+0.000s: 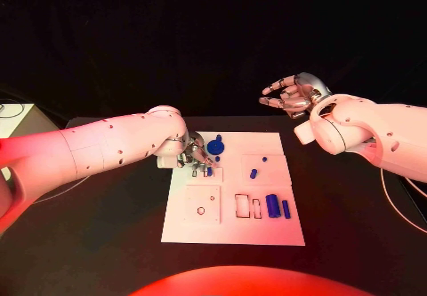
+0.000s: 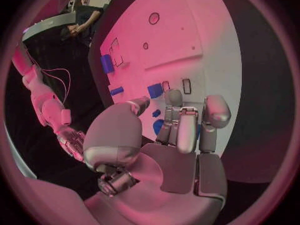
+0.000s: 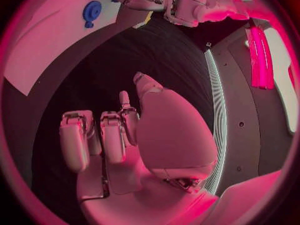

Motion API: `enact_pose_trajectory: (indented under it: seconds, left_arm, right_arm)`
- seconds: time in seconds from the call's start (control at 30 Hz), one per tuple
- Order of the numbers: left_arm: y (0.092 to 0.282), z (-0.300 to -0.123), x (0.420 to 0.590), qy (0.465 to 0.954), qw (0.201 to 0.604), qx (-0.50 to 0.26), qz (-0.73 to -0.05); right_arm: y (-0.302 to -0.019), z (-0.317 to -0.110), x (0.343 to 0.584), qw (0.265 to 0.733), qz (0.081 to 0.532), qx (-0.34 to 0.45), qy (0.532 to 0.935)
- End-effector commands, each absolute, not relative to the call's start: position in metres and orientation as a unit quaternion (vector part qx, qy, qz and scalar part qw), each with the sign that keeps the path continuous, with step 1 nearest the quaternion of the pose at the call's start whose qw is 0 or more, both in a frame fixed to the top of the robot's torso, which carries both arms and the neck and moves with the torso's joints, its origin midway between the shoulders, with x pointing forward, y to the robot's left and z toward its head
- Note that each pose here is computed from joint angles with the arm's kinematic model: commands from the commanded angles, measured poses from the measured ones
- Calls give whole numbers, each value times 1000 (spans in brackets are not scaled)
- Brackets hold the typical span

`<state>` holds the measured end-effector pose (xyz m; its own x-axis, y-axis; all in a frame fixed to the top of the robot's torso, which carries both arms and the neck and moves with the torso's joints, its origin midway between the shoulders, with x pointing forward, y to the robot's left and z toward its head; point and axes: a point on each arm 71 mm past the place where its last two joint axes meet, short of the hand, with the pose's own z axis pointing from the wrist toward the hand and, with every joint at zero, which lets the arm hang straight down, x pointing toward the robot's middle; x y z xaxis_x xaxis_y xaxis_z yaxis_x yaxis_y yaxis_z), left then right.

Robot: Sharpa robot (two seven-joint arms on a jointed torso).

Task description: Assemble the parts on the task board

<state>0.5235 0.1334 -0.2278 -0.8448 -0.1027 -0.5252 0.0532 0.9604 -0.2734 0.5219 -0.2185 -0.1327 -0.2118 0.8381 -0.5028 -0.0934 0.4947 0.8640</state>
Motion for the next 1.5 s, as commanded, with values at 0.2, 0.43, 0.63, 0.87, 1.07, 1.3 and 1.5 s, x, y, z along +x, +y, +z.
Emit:
enact_pose_trajectory:
  seconds: [0.2,0.43,0.63,0.87,1.07,1.3,1.5]
  left_arm:
    - [127,-229,519,954,262,-3,-147]
    - [127,-229,518,954,258,-3,-150]
    - [127,-229,518,954,259,-5,-151]
    - [127,-229,519,954,260,-8,-150]
    - [126,-229,519,954,255,-8,-154]
    - [126,-229,519,955,251,-8,-157]
    - [127,-229,519,955,249,-14,-160]
  right_arm:
    - [-217,-133,523,560,415,274,662]
    - [-216,-133,523,559,415,272,664]
    - [-215,-133,524,558,415,271,665]
    - [-215,-134,524,559,415,270,665]
    - [-215,-134,524,560,415,270,665]
    - [-214,-134,525,559,415,269,665]
    - [-214,-135,525,559,415,269,666]
